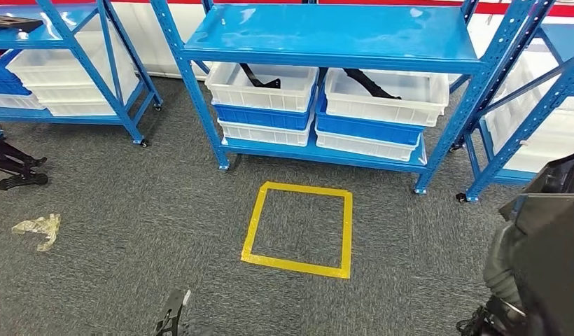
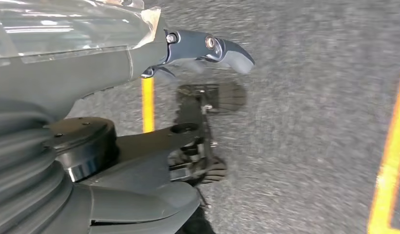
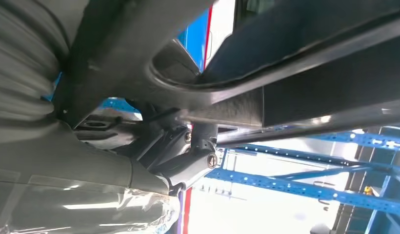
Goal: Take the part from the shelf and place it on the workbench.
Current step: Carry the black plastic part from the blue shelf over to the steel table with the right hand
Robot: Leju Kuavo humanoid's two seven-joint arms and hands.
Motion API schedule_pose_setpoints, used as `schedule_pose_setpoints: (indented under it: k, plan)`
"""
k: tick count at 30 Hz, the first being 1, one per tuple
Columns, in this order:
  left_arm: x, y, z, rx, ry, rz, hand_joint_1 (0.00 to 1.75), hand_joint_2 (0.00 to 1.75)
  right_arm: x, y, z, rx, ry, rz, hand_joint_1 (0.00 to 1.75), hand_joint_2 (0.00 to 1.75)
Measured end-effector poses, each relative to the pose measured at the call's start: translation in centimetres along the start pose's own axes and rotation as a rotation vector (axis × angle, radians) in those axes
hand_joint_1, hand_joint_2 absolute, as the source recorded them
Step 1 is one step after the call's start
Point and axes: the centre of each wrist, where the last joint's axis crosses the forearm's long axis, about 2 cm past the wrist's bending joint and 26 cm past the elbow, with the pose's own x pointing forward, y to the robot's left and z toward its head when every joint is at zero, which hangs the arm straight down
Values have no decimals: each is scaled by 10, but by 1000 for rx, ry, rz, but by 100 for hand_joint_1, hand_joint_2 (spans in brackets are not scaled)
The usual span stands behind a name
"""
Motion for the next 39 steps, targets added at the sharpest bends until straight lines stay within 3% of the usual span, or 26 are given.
schedule_pose_setpoints:
  k: [4,11,16,20,23,26,29,34,39]
  plan:
    - [4,8,-2,14,9,-111,0,175,0,1,0,13,-1,-6,175,175]
    - [20,22,-3,182,-64,-212,0,175,0,1,-1,8,-1,-7,175,175]
    - [3,-7,3,199,-67,-192,0,175,0,0,1,5,2,-4,175,175]
    - [-8,-31,6,137,-42,-134,0,175,-1,-1,3,7,9,1,175,175]
    - [-16,-37,6,59,16,-46,0,175,-2,0,2,10,11,-1,175,175]
    - [-21,-33,4,-4,65,-14,0,175,-4,0,3,12,9,-2,175,175]
    - [-22,-18,2,38,81,-8,0,175,-4,0,3,11,7,-5,175,175]
    - [0,2,-3,127,69,11,0,175,-5,0,4,11,16,-8,175,175]
    - [10,1,-4,123,78,33,0,175,-7,3,3,15,22,-13,175,175]
